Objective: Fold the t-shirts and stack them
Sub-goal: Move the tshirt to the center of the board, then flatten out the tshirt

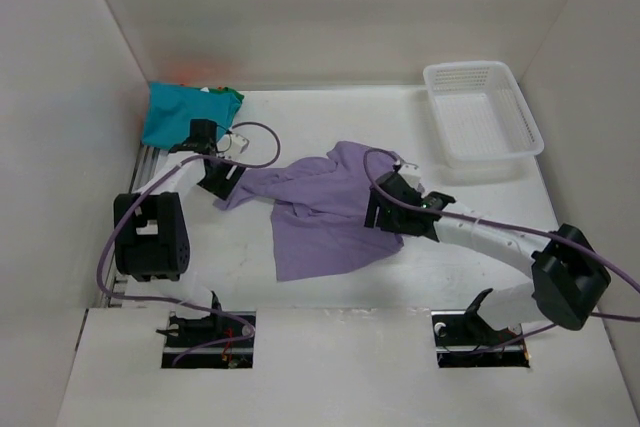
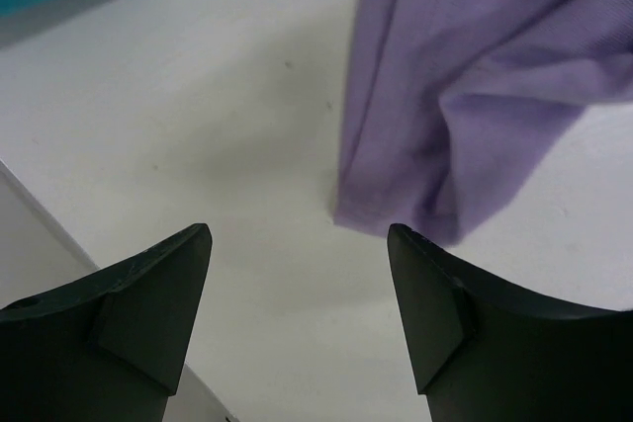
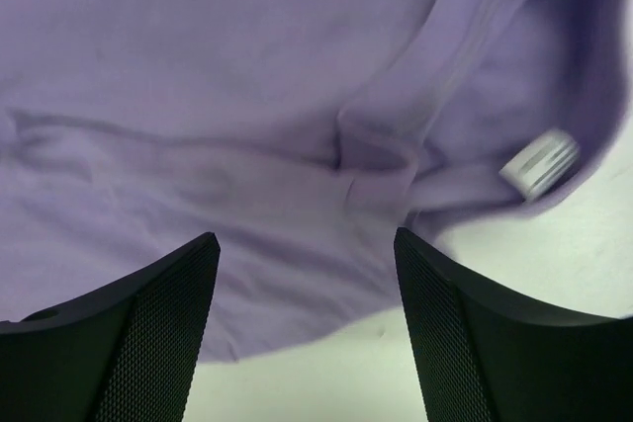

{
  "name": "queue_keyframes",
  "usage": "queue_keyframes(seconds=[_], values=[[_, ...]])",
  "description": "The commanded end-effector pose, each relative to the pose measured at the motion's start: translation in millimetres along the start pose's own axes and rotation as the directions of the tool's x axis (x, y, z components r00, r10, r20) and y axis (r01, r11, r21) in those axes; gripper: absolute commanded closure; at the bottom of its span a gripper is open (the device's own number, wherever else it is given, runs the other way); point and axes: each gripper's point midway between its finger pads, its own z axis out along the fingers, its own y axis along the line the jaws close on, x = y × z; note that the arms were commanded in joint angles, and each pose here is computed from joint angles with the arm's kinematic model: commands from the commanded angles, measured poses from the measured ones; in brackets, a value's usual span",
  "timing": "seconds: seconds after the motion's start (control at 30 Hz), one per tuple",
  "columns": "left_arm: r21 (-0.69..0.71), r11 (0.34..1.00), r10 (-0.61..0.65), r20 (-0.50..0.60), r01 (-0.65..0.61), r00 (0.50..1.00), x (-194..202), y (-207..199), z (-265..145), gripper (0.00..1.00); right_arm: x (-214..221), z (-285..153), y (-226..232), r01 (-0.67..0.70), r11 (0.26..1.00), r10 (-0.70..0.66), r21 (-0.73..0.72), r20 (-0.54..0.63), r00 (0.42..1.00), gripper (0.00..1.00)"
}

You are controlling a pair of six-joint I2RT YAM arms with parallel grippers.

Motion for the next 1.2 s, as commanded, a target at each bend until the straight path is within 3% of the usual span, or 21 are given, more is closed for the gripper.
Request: queue_keyframes(seconds=[0.0,0.17,0.23,0.27,0.33,0.37,0.4,0.47,0.53,0.67,0.7,0.8,0.83,0.9,1.0,1.1,1.17], values=[[-0.072,0.997,0.016,0.015,-0.015,1.000,-7,15,18,0.29,25,-14,12,-0.084,0.996,0.083,-0.028,-0.037,0.996,0.24],[-0.030,0.998,0.052,-0.056,-0.054,0.997,4,-1,50,0.34,73,-7,-2,-0.112,0.993,0.116,0.038,-0.127,0.985,0.21],[-0.016,0.998,0.061,-0.071,-0.062,0.996,5,-5,58,0.45,83,0,0,-0.098,0.994,0.103,0.041,-0.161,0.981,0.23],[-0.011,0.998,0.063,-0.078,-0.064,0.995,6,-6,61,0.55,83,4,3,-0.081,0.996,0.086,0.033,-0.174,0.981,0.27],[-0.003,0.998,0.061,-0.084,-0.061,0.995,7,-8,64,0.79,76,14,10,-0.050,0.999,0.052,0.014,-0.186,0.981,0.42],[-0.003,0.998,0.059,-0.082,-0.059,0.995,7,-9,64,0.85,73,19,11,-0.041,0.999,0.043,0.013,-0.188,0.981,0.53],[-0.001,0.999,0.054,-0.077,-0.055,0.996,6,-9,62,0.90,65,26,11,-0.031,0.999,0.033,0.013,-0.188,0.982,0.73],[0.006,0.999,0.040,-0.060,-0.040,0.997,5,-9,52,0.98,45,32,6,-0.033,0.999,0.037,0.025,-0.161,0.986,0.96],[0.017,1.000,0.022,-0.029,-0.021,0.999,3,-7,36,1.00,7,36,-7,-0.035,0.998,0.038,0.045,-0.086,0.996,1.00],[0.073,0.997,-0.002,0.017,0.001,1.000,-6,-12,6,1.00,-98,44,-30,0.011,0.996,-0.019,0.090,0.086,0.996,1.00],[0.083,0.997,-0.008,0.026,0.006,1.000,-9,-14,1,1.00,-121,48,-30,0.050,0.995,-0.060,0.090,0.109,0.992,0.96],[0.091,0.996,-0.018,0.046,0.014,0.999,-19,-19,-6,0.93,-161,61,-23,0.139,0.987,-0.146,0.080,0.099,0.984,0.63],[0.090,0.996,-0.020,0.045,0.016,0.999,-21,-19,-6,0.87,-164,59,-20,0.142,0.987,-0.149,0.076,0.087,0.985,0.56],[0.089,0.996,-0.023,0.041,0.019,0.999,-19,-20,-8,0.75,-166,49,-20,0.130,0.989,-0.136,0.068,0.096,0.986,0.44],[0.096,0.995,-0.010,0.043,0.005,0.999,-7,-27,-18,0.57,-132,24,-12,0.141,0.989,-0.144,0.031,0.093,0.985,0.30],[0.149,0.987,0.050,0.030,-0.054,0.998,9,-52,-30,0.44,-77,9,-26,0.039,0.998,-0.040,0.043,0.025,0.999,0.26],[0.191,0.977,0.102,-0.002,-0.100,0.995,22,-73,-31,0.41,-39,6,-31,-0.032,0.999,0.034,0.040,-0.034,0.999,0.25]])
